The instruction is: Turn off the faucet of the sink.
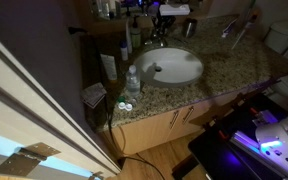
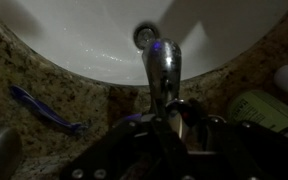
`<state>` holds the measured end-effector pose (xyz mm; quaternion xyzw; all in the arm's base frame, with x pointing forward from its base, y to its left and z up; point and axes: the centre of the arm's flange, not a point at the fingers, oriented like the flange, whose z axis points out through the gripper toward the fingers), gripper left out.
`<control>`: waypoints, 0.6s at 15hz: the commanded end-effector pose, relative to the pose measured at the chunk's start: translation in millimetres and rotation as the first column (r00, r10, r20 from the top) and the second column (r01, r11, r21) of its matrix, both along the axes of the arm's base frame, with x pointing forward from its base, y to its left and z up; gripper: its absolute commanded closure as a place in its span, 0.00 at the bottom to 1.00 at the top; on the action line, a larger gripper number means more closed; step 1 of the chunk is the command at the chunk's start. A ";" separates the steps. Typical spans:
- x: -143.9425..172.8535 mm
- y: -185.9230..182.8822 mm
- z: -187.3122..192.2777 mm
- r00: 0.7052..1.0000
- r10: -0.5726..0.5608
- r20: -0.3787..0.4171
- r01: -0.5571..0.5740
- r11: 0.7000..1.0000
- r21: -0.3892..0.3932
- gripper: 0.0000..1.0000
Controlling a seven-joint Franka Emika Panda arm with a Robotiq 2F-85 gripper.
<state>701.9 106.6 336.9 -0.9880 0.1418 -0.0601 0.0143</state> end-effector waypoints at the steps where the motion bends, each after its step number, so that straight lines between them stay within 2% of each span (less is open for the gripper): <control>1: -58.4 -31.6 -39.0 0.992 -0.019 -0.127 0.012 0.998 -0.056 0.93; 6: -66.9 -36.0 -39.4 0.997 -0.031 -0.067 0.027 0.998 -0.054 0.93; 7: -69.2 -37.0 -38.3 0.998 -0.035 -0.056 0.033 0.998 -0.047 0.56; 8: -73.2 -39.9 -32.8 0.998 -0.021 -0.057 0.019 1.000 -0.024 0.46; 9: -80.0 -42.3 -28.2 0.997 -0.018 -0.068 0.017 1.000 -0.016 0.41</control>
